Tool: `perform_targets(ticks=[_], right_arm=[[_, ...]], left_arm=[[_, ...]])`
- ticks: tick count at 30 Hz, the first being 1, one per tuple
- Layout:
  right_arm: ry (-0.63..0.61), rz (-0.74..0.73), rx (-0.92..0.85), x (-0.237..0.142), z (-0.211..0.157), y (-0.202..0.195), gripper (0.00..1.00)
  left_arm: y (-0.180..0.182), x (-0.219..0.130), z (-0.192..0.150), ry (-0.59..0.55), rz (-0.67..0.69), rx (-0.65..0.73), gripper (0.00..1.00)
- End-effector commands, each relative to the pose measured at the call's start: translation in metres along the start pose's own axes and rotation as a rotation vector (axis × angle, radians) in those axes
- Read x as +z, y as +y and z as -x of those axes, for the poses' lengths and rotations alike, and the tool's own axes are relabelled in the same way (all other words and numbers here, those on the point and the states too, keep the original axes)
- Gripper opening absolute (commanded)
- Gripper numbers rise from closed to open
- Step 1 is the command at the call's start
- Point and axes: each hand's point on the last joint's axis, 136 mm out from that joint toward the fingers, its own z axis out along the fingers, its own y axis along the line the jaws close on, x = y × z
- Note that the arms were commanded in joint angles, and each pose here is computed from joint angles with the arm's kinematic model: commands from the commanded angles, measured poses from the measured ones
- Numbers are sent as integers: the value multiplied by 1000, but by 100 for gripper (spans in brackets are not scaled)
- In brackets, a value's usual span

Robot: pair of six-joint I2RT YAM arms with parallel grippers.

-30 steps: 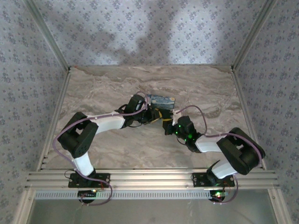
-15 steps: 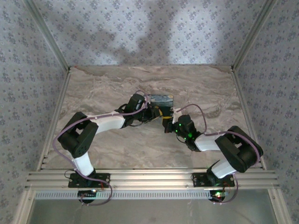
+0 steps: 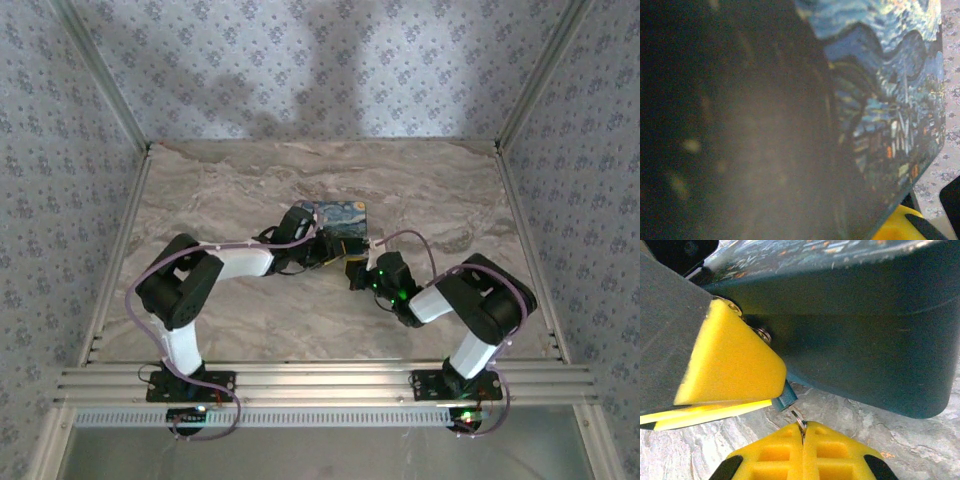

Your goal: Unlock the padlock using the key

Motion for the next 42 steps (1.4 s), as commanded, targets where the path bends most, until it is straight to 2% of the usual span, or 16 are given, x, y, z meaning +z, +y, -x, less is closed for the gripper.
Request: perform_targets(ticks=[1, 7, 11, 19, 33, 42], right_arm=[[-37, 19, 21, 2, 5, 4, 0], [-21, 20, 65, 3, 0, 3, 0], [-3, 33, 96, 3, 0, 9, 0], [60, 68, 178, 3, -9, 27, 0], [107, 91, 264, 5, -4, 41, 0], [135, 117, 298, 7, 0, 51, 0]], left_arm=[[-9, -2, -1, 9, -34, 21, 38], [-10, -28, 11, -48, -40, 20, 54], [-5, -44, 16, -80, -51, -19, 57], [1, -39, 10, -93, -129, -162, 54], [31, -29, -4, -117, -63, -272, 52], [32, -19, -3, -122, -64, -279, 39]])
